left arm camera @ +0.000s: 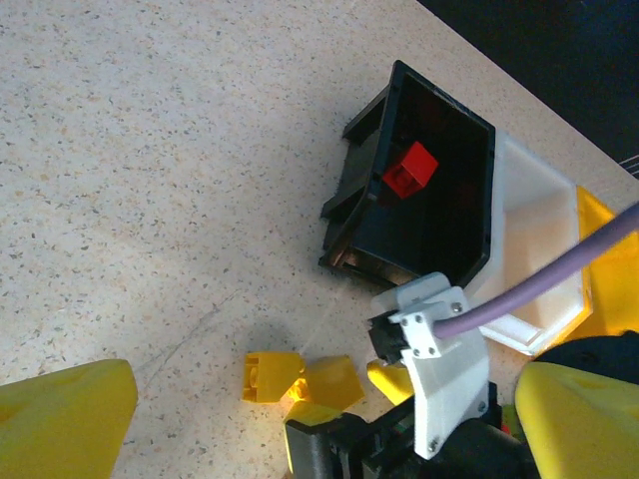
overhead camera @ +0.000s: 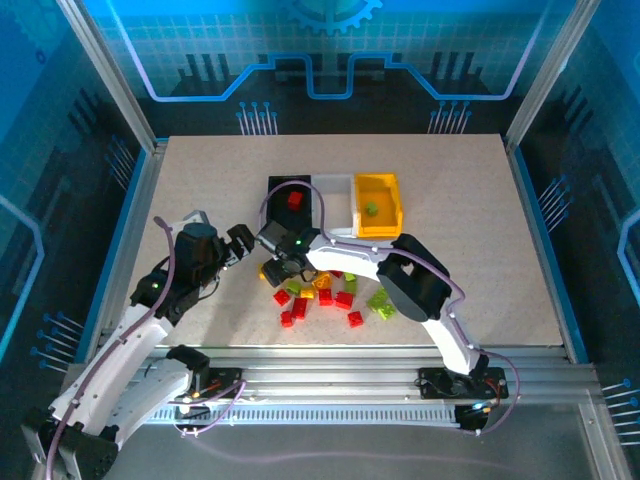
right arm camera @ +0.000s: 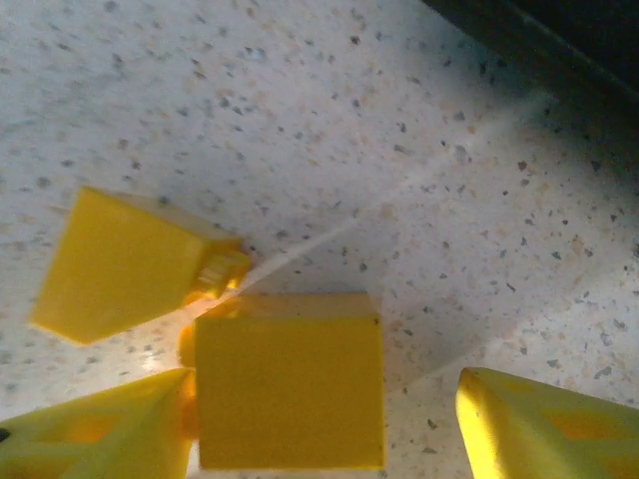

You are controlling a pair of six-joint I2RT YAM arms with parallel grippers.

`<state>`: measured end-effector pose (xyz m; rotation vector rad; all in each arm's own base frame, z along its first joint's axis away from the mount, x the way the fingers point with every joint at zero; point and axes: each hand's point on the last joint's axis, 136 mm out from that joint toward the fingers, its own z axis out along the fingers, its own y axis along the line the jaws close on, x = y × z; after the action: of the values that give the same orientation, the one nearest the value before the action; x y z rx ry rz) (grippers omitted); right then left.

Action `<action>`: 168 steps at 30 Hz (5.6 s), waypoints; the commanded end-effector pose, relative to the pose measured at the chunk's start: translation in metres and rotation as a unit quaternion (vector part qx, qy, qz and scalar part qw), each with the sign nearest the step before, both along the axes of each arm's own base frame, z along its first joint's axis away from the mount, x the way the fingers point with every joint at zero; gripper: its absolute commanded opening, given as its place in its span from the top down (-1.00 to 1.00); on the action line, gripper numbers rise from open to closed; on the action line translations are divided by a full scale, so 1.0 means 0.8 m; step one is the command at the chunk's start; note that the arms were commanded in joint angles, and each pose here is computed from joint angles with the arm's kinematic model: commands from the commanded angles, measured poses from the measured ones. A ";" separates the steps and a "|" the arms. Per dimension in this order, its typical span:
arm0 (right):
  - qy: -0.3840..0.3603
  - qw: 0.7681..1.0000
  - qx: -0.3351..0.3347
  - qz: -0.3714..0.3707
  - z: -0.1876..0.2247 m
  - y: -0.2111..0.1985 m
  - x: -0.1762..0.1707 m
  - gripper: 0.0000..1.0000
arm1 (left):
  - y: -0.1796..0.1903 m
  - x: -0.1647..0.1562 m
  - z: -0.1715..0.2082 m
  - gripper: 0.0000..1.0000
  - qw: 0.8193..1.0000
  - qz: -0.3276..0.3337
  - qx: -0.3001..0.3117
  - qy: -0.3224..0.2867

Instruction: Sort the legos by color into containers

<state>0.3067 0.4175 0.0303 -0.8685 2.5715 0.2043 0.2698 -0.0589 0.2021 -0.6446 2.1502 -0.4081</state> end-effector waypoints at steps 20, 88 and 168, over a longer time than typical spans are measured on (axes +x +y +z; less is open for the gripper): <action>-0.049 0.997 0.057 0.002 0.049 0.008 0.008 0.29 | -0.006 0.000 -0.019 -0.98 1.000 -0.004 -0.016 0.021; 0.044 0.922 -0.001 -0.384 0.013 -0.291 0.007 -0.30 | -0.044 0.014 -0.085 -0.98 0.992 -0.055 -0.079 0.087; -0.043 0.915 0.003 -0.400 0.118 -0.322 0.214 -0.15 | -0.033 0.026 -0.124 -0.75 0.985 -0.036 -0.084 0.147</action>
<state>0.4785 0.1621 0.1080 0.2004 2.6151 -0.0981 0.2911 -0.0817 0.1058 -0.7732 2.4124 -0.5487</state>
